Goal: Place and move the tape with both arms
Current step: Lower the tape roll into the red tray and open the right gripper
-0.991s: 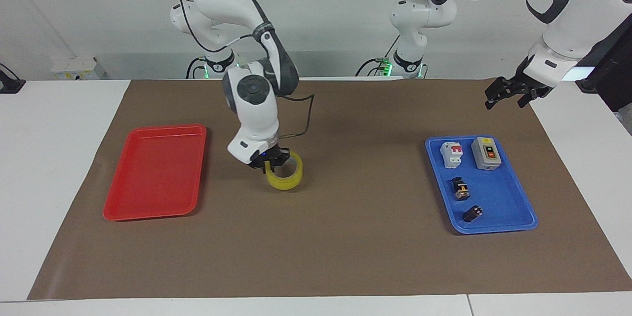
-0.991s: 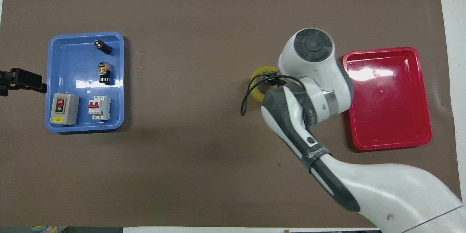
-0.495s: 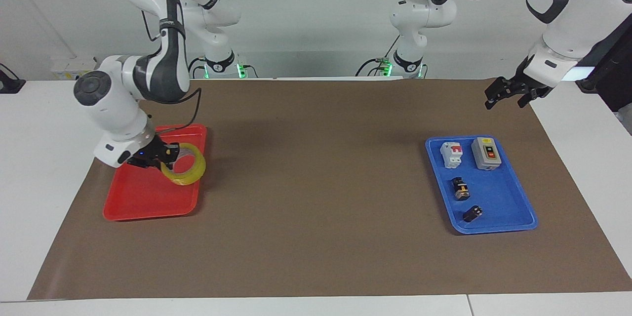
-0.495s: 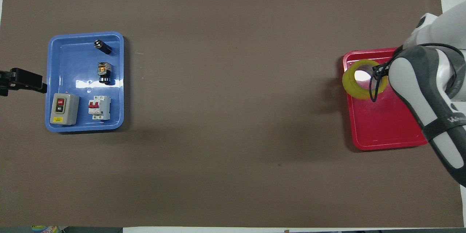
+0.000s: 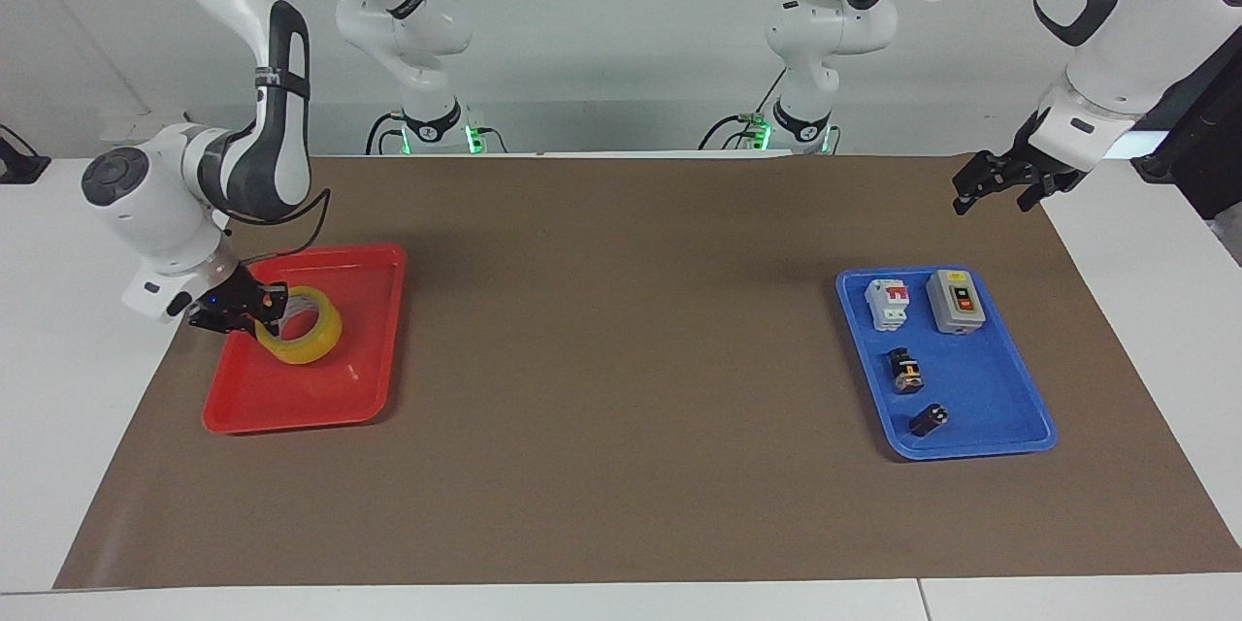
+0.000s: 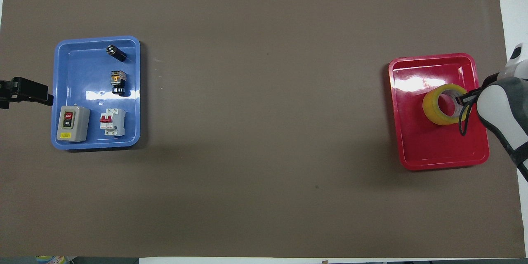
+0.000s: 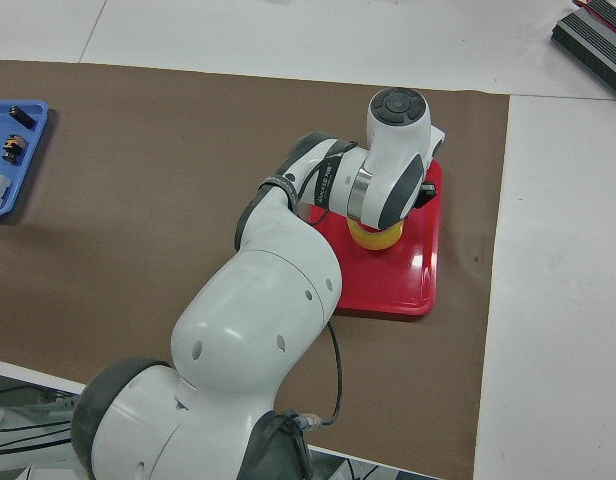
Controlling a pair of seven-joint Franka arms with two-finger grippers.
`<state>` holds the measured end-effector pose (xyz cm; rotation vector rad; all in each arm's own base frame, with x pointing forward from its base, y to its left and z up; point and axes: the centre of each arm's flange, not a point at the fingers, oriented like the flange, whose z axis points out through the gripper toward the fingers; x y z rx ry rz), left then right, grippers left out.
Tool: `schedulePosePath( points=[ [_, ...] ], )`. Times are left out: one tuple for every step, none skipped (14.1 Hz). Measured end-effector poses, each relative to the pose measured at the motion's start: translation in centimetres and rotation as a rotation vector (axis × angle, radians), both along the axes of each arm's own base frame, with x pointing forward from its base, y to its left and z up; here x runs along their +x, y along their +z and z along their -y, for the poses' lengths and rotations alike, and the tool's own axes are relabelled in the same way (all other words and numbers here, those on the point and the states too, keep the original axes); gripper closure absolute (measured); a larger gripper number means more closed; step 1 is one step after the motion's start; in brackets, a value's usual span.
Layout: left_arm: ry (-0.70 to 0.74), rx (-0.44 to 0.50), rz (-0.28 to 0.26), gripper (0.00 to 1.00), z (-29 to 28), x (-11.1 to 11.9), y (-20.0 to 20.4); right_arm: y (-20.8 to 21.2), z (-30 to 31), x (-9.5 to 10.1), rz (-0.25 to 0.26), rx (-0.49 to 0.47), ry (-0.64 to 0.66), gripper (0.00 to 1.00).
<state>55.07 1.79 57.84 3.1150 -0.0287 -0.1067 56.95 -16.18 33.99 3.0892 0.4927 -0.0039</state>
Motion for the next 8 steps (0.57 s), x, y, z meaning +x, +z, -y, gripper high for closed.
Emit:
schedulePosePath(
  points=[
    [0.0,0.0,0.0,0.0,0.0,0.0,0.0,-0.5,-0.2,-0.2,0.0,0.0,0.001,0.79],
    [0.0,0.0,0.0,0.0,0.0,0.0,0.0,-0.8,-0.3,-0.3,0.001,0.001,-0.005,0.79],
    [0.0,0.0,0.0,0.0,0.0,0.0,0.0,-1.1,-0.6,-0.4,0.0,0.002,-0.018,0.79],
    [0.0,0.0,0.0,0.0,0.0,0.0,0.0,-1.2,-0.9,-0.4,-0.002,0.003,-0.029,0.79],
    [0.0,0.0,0.0,0.0,0.0,0.0,0.0,-1.3,-1.3,-0.3,-0.001,0.003,-0.033,0.79],
    [0.0,0.0,0.0,0.0,0.0,0.0,0.0,-1.3,-1.8,-0.2,0.003,0.003,-0.03,0.79],
    [0.0,0.0,0.0,0.0,0.0,0.0,0.0,-1.5,-2.2,-0.1,0.006,0.002,-0.029,0.79],
    [0.0,0.0,0.0,0.0,0.0,0.0,0.0,-1.6,-2.4,-0.1,0.004,0.002,-0.029,0.79]
  ],
)
